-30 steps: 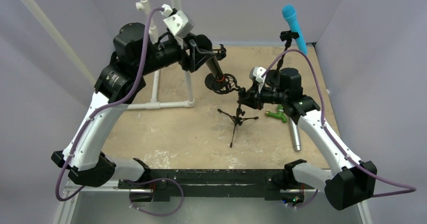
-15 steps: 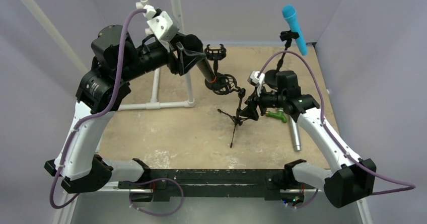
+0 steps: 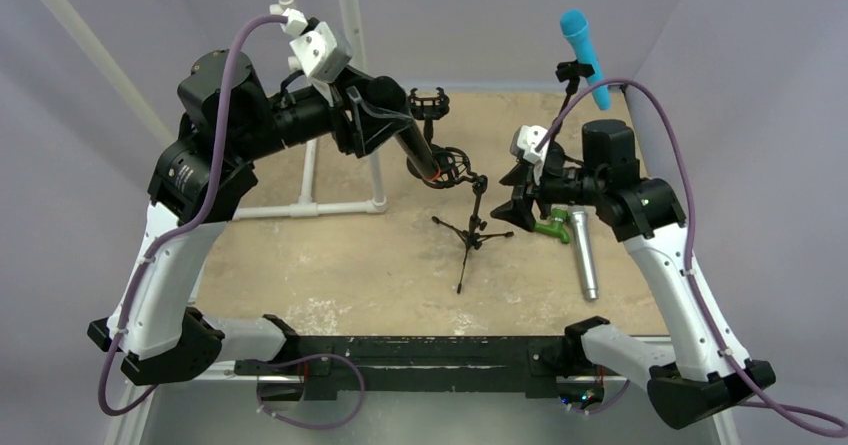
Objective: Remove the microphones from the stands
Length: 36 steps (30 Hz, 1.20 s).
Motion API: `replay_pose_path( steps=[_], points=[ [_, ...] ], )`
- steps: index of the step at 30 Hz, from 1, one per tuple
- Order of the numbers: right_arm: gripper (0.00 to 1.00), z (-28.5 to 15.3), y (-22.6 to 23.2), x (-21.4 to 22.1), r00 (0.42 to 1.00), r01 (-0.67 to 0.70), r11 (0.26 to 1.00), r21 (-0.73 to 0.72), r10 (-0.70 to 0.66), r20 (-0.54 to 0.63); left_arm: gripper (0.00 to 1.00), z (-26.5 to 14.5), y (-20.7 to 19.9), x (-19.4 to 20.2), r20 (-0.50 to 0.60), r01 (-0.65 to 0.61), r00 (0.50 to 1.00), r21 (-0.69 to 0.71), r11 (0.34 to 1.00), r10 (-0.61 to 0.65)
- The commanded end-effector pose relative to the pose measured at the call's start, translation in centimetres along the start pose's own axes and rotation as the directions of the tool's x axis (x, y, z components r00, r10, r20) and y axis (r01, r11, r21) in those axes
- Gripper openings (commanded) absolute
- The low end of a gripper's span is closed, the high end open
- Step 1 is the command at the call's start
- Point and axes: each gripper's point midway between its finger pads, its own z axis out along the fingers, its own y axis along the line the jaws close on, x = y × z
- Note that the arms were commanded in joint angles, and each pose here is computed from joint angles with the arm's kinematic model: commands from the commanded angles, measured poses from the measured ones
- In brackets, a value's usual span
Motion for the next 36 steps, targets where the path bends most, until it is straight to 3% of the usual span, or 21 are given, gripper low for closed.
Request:
replay_pose_path(
  steps=[1,7,13,23,36],
  points=[
    [0.63,-1.7,2.1,-3.2,0.997,0.046,0.996,-0.074,-0.042,0.062,0.0,0.0,-2.2,-2.5,0.088,0.06,0.994,0.118,0.991,-0.07],
    [0.63,-2.3,3.6,-8.8,0.978,0.007,0.975,-0.221,0.04,0.206,0.0,1.4,-3.6,-2.4,0.073,0.142,0.984,0.226,0.964,-0.162],
    [0.65,-2.1,4.3,-12.4,0.951,-0.056,0.934,-0.353,0.157,0.266,0.0,2.8,-3.8,-0.9,0.032,0.217,0.972,0.267,0.939,-0.234],
    [0.68,-0.2,5.6,-13.2,0.945,-0.083,0.881,-0.466,0.219,0.244,0.0,5.3,-2.8,1.5,-0.013,0.253,0.966,0.257,0.933,-0.258],
    [0.63,1.8,4.6,-13.0,0.938,-0.151,0.874,-0.461,0.275,0.213,0.0,6.9,-4.4,3.5,-0.07,0.292,0.956,0.301,0.908,-0.285]
  ],
)
